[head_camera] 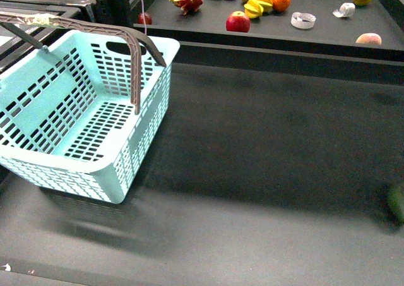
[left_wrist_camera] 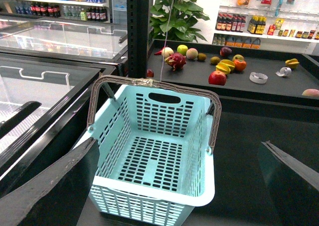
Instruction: Pick mango with right arm and hold basket with left
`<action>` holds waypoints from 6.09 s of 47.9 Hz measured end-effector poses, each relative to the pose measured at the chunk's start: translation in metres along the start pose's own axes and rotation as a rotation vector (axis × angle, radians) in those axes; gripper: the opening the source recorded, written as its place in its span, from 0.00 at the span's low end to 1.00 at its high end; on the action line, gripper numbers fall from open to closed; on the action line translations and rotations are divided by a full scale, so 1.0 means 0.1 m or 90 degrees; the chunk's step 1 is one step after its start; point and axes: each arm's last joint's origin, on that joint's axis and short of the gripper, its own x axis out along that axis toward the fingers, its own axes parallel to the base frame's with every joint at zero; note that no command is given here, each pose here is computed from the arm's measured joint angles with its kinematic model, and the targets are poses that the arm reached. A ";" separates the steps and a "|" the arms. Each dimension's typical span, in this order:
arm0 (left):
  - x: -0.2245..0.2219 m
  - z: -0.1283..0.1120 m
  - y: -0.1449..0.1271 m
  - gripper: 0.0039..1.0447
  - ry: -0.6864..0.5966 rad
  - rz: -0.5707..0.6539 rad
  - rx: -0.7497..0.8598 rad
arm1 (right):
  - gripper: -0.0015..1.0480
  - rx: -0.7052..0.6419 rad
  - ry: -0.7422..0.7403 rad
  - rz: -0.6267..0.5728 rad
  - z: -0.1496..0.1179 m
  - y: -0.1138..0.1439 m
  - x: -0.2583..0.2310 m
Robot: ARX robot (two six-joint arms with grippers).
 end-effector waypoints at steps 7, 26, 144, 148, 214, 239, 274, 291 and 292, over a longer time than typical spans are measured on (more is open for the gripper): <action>0.00 0.00 0.00 0.95 0.000 0.000 0.000 | 0.92 0.000 0.000 0.000 0.00 0.00 0.00; 0.00 0.00 0.00 0.95 0.000 0.000 0.000 | 0.92 0.000 0.000 0.000 0.00 0.00 0.00; 3.58 -0.65 -0.55 0.08 0.185 0.179 -0.635 | 0.92 0.000 0.000 0.000 0.00 0.00 0.00; 3.46 -0.59 -0.56 0.07 0.173 0.154 -0.624 | 0.92 0.000 0.000 0.000 0.00 0.00 0.00; 2.07 -0.31 -1.53 0.07 0.244 -0.496 -0.212 | 0.92 0.000 0.000 0.000 0.00 0.00 0.00; 2.04 -0.27 -1.51 0.07 0.240 -0.493 -0.203 | 0.92 0.000 0.000 0.000 0.00 0.00 0.00; 2.04 -0.27 -1.51 0.07 0.240 -0.492 -0.203 | 0.92 0.044 0.020 -0.104 -0.01 -0.02 0.08; 2.04 -0.27 -1.51 0.07 0.240 -0.493 -0.202 | 0.92 -0.004 0.168 -0.088 0.02 -0.34 0.82; 2.04 -0.27 -1.51 0.07 0.240 -0.493 -0.202 | 0.92 -0.008 0.181 -0.087 0.01 -0.37 0.87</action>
